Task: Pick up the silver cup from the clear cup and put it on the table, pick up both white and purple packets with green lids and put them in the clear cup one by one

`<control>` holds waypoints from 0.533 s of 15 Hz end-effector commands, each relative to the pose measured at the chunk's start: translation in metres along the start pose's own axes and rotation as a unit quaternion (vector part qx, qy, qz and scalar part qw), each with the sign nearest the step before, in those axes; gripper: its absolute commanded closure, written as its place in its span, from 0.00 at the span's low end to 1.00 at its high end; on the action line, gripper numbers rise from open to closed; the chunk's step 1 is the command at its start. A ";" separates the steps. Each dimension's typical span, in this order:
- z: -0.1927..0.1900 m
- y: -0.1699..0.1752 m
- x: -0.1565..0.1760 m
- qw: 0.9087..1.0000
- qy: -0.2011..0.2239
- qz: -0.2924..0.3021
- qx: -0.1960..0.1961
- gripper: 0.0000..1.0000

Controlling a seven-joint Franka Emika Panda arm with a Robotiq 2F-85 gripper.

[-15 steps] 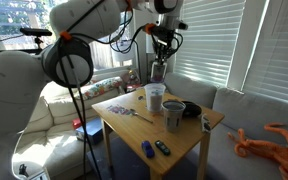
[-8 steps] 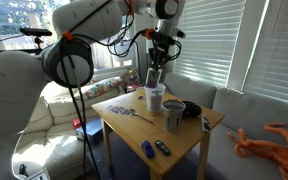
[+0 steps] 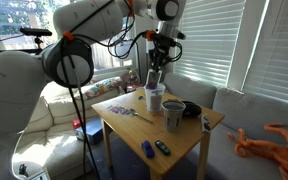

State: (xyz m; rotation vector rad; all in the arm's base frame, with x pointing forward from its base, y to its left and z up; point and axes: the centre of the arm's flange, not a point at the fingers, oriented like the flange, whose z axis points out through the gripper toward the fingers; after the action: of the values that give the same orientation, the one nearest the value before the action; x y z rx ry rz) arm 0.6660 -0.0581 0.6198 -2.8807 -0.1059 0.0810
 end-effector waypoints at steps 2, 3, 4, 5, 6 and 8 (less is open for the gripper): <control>0.002 0.000 -0.007 1.000 0.006 -0.012 -0.013 0.95; 0.002 0.000 -0.007 1.000 0.007 -0.011 -0.014 0.95; 0.002 0.000 -0.007 1.000 0.008 -0.012 -0.015 0.95; 0.002 0.000 -0.007 1.000 0.009 -0.013 -0.016 0.82; 0.002 0.000 -0.006 1.000 0.014 -0.015 -0.017 0.54; -0.001 0.001 -0.006 1.000 0.019 -0.018 -0.011 0.47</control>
State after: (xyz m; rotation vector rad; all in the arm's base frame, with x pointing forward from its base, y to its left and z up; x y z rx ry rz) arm 0.6680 -0.0604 0.6209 -2.8963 -0.1217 0.0529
